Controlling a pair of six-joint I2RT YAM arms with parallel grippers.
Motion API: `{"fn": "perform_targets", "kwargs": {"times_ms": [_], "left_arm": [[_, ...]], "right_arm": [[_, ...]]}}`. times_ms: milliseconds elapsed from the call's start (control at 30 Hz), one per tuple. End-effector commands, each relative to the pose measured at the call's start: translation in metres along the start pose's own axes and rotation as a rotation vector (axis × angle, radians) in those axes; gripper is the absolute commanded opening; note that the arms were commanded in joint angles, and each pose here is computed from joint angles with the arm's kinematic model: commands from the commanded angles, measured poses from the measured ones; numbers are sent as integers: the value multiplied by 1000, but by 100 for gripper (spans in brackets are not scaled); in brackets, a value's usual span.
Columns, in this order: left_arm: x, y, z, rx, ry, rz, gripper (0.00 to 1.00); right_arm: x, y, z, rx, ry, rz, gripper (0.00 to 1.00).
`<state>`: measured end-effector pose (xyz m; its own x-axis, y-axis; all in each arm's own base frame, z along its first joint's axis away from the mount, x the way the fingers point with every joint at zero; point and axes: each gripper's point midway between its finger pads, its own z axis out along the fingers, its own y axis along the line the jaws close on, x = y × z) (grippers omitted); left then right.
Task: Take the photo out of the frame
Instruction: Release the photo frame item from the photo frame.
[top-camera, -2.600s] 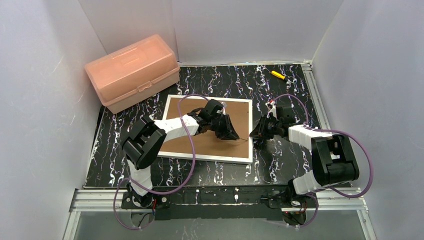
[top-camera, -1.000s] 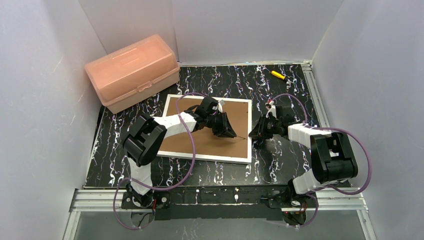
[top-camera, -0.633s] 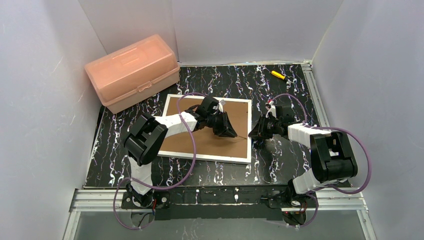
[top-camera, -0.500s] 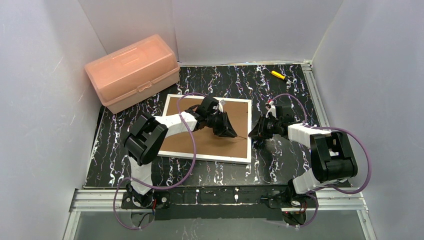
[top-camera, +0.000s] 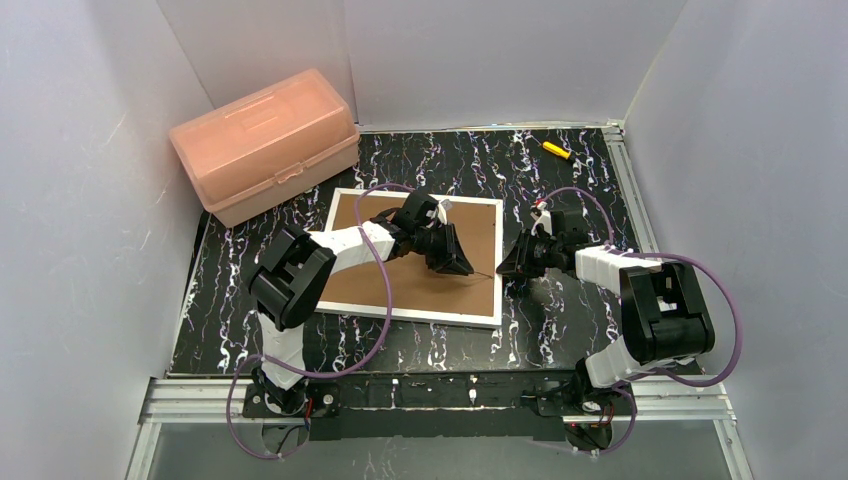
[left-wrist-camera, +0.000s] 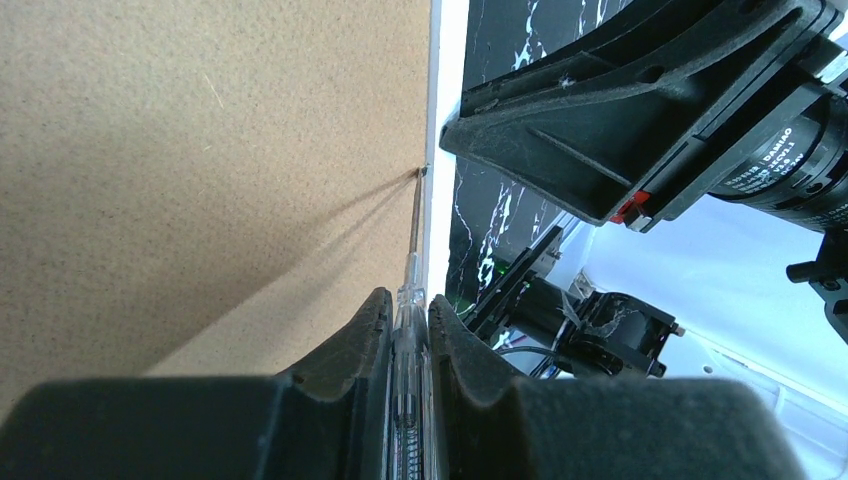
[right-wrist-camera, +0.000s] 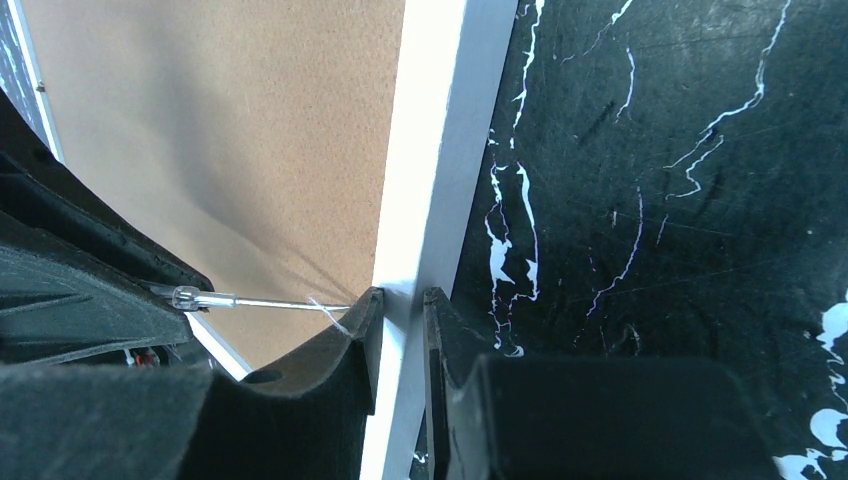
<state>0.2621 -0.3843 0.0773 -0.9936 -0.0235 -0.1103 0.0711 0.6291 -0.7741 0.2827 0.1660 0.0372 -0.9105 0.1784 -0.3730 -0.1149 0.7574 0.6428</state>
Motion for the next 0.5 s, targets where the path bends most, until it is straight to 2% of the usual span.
{"fn": "perform_targets", "kwargs": {"times_ms": [0, 467], "left_arm": [[7, 5, -10, -35, 31, -2, 0], [6, 3, -6, -15, 42, -43, 0]], "right_arm": [[-8, 10, 2, -39, -3, -33, 27], [-5, 12, 1, -51, 2, -31, 27]]}}
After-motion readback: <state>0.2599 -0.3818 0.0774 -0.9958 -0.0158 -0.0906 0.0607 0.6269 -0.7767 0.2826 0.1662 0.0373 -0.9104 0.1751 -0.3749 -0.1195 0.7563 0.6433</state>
